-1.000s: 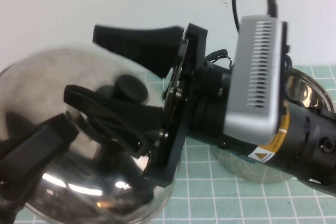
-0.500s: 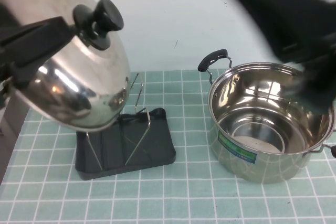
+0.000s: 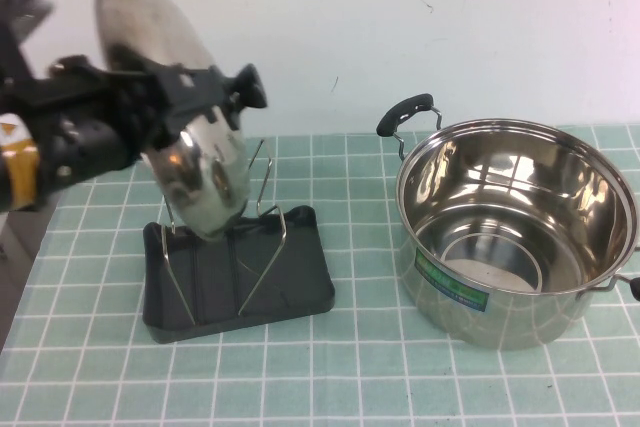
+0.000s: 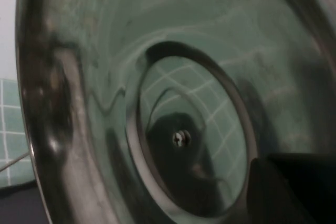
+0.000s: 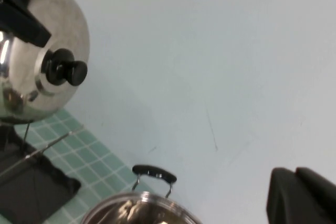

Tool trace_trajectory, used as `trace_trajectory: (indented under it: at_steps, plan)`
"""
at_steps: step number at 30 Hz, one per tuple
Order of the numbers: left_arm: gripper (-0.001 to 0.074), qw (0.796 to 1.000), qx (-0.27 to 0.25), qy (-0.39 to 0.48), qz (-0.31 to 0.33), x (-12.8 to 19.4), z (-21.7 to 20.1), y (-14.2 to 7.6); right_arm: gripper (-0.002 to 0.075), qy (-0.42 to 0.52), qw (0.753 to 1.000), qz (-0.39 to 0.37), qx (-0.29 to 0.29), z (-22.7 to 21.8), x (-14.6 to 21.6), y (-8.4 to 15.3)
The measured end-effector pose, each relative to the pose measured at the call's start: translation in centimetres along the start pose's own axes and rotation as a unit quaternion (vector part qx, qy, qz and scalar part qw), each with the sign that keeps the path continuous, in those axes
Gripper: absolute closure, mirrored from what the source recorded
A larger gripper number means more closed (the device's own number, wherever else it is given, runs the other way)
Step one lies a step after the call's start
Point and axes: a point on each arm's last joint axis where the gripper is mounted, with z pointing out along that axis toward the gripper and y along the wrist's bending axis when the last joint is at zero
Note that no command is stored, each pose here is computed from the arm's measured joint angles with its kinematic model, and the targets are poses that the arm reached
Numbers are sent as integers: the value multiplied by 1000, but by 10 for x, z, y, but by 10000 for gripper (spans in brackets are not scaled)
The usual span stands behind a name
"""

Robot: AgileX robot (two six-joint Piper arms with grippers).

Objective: Put pot lid on rack
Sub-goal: Place the pot lid on the pot rack

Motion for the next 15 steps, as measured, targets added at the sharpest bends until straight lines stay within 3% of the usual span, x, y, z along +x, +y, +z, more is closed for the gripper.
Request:
trace_trajectory:
  at_steps: [9,15]
  plan:
    - [624,997,-33,3,69,17,30,-1,725,35,999,14,-11,-1,6,2]
    - [624,994,-74,19,83,36,32,19,726,41,999,18,-14,0,9,4]
